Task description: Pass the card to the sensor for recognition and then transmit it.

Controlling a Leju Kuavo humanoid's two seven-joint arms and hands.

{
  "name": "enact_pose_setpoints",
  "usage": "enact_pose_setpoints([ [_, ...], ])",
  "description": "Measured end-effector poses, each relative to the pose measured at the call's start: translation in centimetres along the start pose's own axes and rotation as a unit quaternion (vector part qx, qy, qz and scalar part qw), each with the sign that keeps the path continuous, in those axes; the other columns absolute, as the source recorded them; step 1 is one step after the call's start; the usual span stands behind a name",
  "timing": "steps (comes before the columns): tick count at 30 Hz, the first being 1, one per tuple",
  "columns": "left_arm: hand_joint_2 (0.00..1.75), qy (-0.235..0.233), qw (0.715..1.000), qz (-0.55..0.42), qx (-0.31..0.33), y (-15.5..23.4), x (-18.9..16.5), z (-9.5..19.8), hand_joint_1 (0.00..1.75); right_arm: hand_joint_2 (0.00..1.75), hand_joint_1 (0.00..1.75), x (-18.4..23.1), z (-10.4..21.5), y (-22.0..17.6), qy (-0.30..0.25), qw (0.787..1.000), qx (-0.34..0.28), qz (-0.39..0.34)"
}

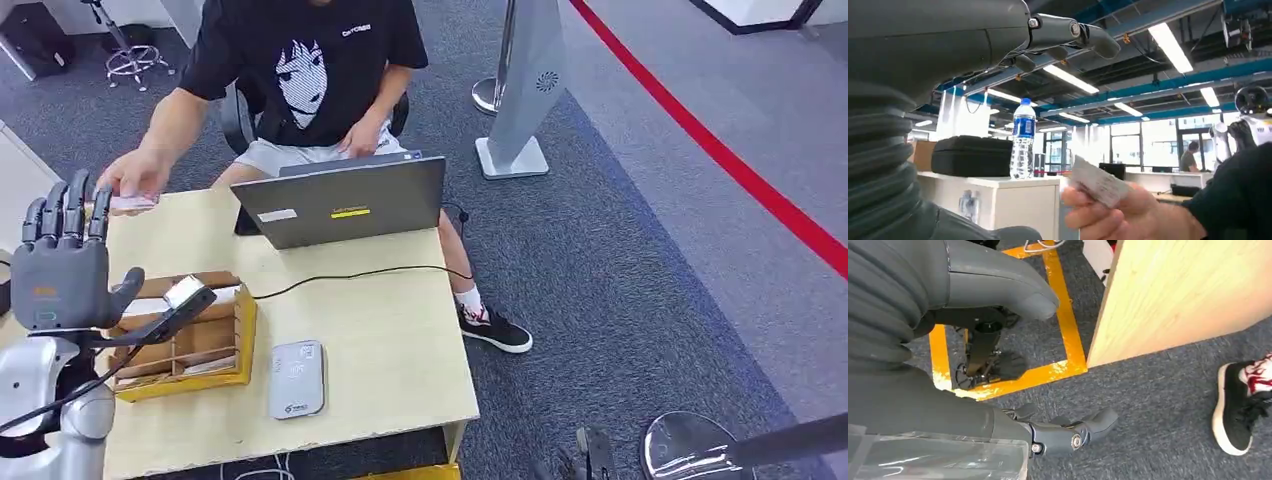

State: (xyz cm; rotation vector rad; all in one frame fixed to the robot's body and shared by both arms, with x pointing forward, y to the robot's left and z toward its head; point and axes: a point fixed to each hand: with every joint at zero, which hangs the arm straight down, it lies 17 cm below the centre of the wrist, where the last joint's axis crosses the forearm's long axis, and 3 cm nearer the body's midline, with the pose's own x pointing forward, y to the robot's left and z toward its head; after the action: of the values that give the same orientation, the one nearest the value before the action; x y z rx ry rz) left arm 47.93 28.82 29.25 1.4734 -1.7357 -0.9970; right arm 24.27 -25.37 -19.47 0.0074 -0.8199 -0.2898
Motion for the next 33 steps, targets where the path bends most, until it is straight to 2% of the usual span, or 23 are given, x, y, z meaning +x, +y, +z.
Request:
enact_pose_setpoints([
  [6,1.75,0.045,0.995,-0.075,-0.048,-2.4,-4.4,-0.5,0.00,1.75,0.00,-0.3,0.0,0.3,0.003,1.000,0.006,-0.001],
  [14,1.75,0.096,0.986,-0.110,-0.077,-3.1,-9.2,-1.0,0.00,1.75,0.00,-0.7,0.0,0.4,0.009,1.000,0.009,0.000],
  [33,1.75,0.110,0.984,-0.116,-0.077,-2.8,-10.5,-0.9,0.00,1.75,0.00,-0.4,-0.1,0.5,0.009,1.000,0.011,0.002],
])
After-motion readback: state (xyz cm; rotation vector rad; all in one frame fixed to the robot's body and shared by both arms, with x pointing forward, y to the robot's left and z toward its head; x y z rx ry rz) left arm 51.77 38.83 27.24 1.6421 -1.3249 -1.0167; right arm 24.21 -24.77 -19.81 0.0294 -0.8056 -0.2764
